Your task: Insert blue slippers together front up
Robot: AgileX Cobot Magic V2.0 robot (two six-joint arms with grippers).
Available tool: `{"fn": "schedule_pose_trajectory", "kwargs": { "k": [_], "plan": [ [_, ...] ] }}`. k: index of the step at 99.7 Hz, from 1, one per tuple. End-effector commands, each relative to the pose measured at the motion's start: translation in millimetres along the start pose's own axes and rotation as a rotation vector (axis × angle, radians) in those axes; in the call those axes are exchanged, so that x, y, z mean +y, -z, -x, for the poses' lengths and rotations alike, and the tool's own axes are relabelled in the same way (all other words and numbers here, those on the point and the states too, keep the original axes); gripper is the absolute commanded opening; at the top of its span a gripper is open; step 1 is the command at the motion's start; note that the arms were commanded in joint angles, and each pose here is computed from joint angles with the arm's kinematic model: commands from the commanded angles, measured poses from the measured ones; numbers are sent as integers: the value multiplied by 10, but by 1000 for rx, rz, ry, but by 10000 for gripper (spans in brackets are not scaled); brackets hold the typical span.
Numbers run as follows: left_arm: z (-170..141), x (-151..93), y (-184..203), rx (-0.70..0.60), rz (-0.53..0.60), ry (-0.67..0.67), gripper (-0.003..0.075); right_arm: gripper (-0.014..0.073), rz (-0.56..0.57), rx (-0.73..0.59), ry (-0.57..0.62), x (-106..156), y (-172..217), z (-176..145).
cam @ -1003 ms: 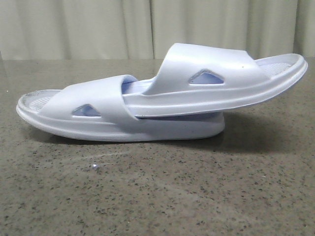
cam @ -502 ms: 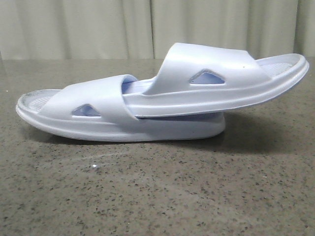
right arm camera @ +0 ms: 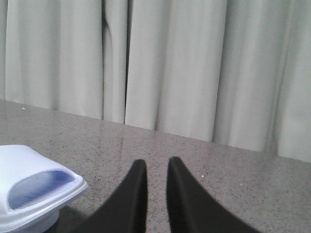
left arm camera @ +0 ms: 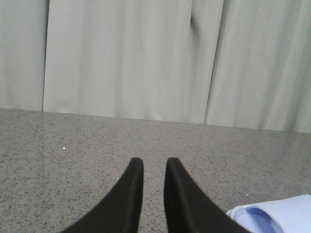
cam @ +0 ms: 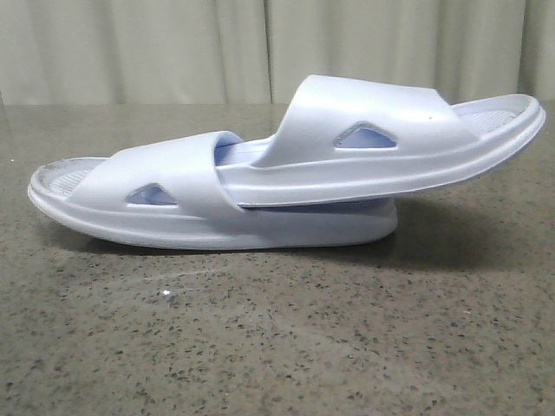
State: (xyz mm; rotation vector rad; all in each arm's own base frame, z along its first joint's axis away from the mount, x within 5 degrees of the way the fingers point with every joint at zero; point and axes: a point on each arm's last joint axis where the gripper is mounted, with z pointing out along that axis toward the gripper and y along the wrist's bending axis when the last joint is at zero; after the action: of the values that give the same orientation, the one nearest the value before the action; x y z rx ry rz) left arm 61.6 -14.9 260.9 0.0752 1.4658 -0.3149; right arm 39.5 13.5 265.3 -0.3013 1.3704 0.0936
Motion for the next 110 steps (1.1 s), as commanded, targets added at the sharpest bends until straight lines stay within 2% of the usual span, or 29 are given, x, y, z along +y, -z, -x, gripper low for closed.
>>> {"fn": "schedule_pose_trajectory", "kwargs": {
  "k": [1, 110],
  "plan": [
    [79, -9, -6, -17, -2, -3, 16, -93, -52, -83, 17, -52, 4, 137],
    [78, -9, -6, -16, -2, 30, 16, -107, -52, -83, 17, -52, 4, 137]
  ]
}}
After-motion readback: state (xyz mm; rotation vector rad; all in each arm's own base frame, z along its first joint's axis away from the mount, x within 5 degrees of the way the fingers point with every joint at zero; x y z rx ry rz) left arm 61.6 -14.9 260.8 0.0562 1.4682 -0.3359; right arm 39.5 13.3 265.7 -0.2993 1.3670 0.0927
